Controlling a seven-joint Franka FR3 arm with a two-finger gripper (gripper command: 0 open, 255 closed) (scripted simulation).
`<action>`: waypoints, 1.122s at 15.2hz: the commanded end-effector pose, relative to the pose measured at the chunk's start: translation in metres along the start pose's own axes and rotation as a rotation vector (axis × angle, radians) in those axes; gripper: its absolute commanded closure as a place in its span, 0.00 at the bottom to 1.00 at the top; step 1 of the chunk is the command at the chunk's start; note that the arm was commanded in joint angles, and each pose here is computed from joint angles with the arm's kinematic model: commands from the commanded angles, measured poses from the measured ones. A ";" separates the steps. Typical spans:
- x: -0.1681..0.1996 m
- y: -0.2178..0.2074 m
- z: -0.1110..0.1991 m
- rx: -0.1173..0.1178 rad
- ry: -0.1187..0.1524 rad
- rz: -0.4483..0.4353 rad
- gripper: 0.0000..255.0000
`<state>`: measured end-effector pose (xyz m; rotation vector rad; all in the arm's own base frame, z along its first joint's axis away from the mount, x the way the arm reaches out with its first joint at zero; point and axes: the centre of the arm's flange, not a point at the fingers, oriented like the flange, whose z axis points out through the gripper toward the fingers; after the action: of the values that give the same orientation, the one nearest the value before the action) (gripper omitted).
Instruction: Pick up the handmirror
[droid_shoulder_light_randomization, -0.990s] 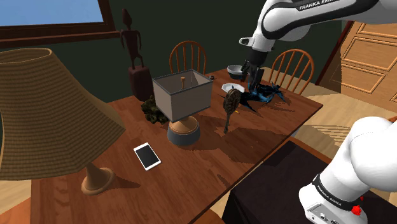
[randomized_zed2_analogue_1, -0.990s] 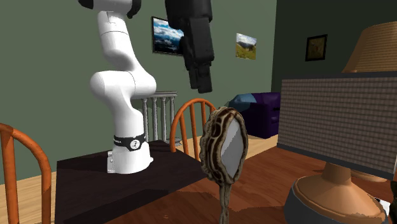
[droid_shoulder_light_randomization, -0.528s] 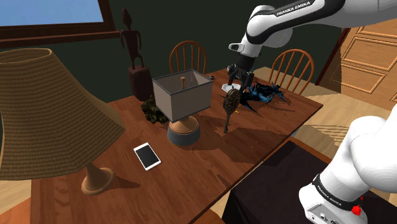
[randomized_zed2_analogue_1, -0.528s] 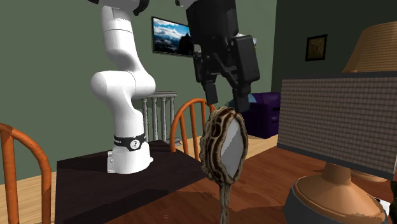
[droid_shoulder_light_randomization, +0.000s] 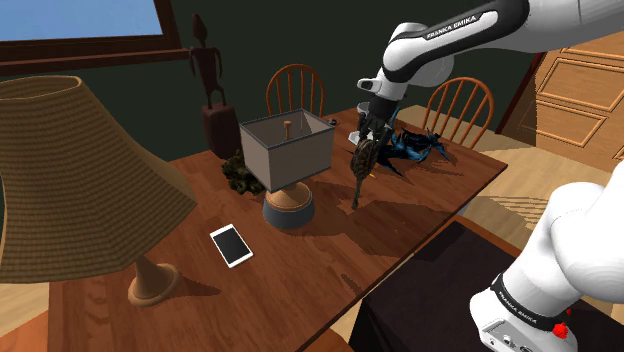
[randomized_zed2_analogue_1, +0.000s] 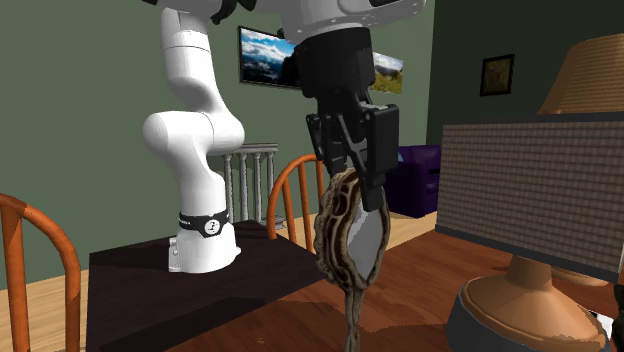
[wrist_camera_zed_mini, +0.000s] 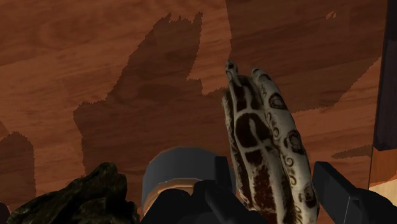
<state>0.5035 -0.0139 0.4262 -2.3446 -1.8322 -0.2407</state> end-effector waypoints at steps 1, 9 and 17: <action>0.000 0.000 0.001 0.001 -0.001 0.000 1.00; 0.001 0.000 -0.004 0.001 -0.001 0.000 1.00; 0.010 -0.001 -0.045 0.001 0.000 0.000 1.00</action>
<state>0.5040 -0.0148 0.4675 -2.3446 -1.8319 -0.2390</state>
